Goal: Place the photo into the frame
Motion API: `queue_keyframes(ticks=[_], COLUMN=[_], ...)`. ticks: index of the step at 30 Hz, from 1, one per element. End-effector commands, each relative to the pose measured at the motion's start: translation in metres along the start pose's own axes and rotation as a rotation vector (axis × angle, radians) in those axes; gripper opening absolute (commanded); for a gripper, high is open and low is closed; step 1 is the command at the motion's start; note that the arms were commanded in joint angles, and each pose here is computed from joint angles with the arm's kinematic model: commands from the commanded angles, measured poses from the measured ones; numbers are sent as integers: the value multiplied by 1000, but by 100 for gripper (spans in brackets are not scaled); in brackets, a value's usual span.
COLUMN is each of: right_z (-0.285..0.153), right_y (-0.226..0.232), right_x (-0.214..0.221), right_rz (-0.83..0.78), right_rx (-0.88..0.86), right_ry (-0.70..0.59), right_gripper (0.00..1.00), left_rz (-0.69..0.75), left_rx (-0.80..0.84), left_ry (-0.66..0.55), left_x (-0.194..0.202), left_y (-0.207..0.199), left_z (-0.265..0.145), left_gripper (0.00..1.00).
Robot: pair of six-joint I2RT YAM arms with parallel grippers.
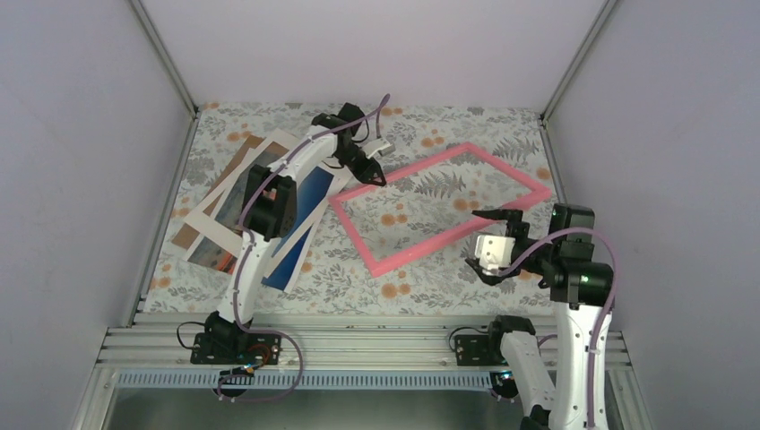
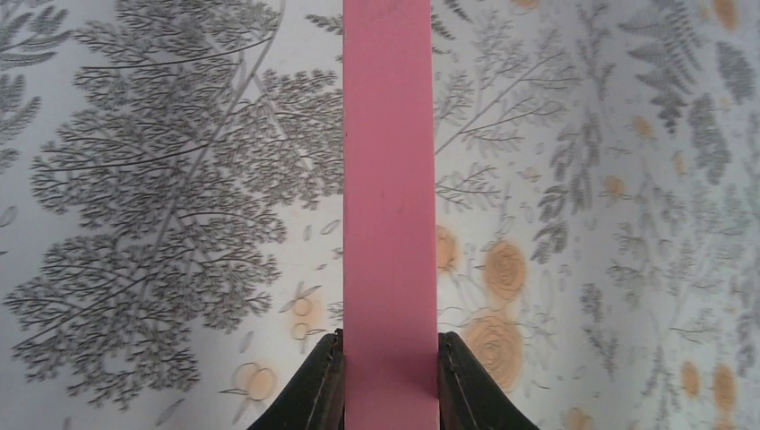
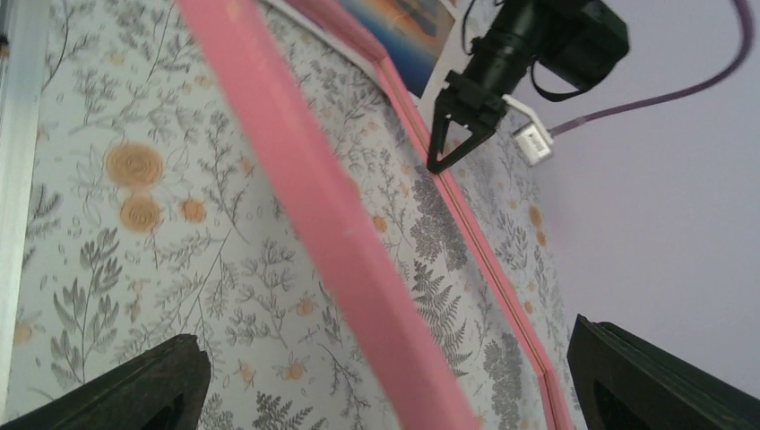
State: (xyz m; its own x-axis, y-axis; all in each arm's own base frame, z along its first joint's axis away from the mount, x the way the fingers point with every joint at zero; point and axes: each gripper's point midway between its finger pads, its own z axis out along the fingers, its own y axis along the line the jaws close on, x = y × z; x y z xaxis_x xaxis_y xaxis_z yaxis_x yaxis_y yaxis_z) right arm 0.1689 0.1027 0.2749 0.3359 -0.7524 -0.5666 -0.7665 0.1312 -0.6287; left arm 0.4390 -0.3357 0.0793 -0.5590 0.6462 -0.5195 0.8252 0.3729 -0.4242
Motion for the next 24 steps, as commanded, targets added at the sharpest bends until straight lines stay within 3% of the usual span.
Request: queue_keyframes(ticks=[1,6,17,24], right_z=[8,11,37,50], right_y=[10,5,-10,-15], right_x=[12,26,49,49], right_rz=[-211,-314,-349,-404], right_rx=[-4,6,-33,-25], right_ry=[29,85,151,177], right_gripper=[100,100,99,73], left_rz=[-20,-57,-72,-77], left_rx=[173,196,195,176], left_ry=[-74,-57,-10,6], left_x=[-22,-18,-11,-8], left_y=[-42,-48,-60,-58], left_z=[-18,-14,0,4], left_gripper=[2,2,2,2])
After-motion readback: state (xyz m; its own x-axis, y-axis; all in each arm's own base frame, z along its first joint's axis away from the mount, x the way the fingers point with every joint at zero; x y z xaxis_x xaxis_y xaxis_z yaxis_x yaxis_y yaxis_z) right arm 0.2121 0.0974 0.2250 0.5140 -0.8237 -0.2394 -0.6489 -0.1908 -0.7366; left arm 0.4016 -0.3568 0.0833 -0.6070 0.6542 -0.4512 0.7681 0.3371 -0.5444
